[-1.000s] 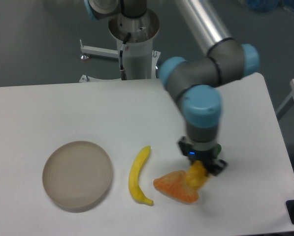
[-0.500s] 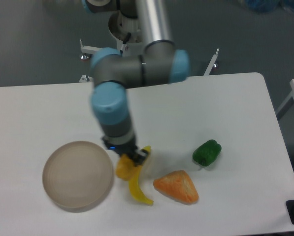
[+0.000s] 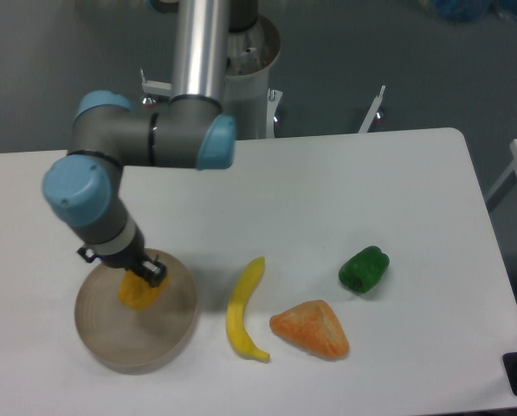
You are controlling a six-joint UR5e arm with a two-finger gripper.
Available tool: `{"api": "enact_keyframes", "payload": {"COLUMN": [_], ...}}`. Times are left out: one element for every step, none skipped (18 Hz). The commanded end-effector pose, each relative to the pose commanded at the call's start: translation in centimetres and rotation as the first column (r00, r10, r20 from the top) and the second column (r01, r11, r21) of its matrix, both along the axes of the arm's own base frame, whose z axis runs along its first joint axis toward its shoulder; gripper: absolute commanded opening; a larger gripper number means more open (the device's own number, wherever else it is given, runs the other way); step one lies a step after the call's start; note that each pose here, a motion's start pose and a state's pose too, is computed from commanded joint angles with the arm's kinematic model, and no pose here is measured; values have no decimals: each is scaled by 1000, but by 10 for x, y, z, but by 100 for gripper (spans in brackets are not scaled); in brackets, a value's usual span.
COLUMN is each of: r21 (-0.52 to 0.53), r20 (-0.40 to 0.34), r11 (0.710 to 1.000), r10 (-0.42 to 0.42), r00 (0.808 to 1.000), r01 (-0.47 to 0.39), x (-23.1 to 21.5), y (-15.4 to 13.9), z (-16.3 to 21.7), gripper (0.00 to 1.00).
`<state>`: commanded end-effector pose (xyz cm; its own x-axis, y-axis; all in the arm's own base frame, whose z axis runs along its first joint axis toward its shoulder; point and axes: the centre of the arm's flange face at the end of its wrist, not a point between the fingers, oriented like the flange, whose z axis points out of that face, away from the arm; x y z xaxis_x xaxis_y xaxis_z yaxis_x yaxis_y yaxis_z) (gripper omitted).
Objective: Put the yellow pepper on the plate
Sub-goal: 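Lower the yellow pepper onto the plate and open the gripper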
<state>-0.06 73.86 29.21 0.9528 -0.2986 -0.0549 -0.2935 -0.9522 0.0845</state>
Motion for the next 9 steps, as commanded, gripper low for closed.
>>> {"api": "enact_keyframes", "payload": {"r21": [-5,-7,-9,-10,-10,-10,-13,-18,-20], "r20": [-2,-3,-3,-3,0,0,-2,-2,0], "r11": [1000,1000,1000,1000,1000,1000,1000,1000,1000], "r10": [-5,-9,-13,-13,-12,-12,-13,-13,-12], "r00": [1000,1000,1000,1000,1000,1000,1000,1000,1000], "r01": [5,9,12,13,12,12,13,13,12], "x": [3,6,7,7,8,8,7,7,7], "y": [1,1,1,1,1,1,1,2,2], "z": [-3,-4,-6,-7,-7,-7,-9,-12,-15], "gripper": [41,41,41,41,41,41,41,41,41]}}
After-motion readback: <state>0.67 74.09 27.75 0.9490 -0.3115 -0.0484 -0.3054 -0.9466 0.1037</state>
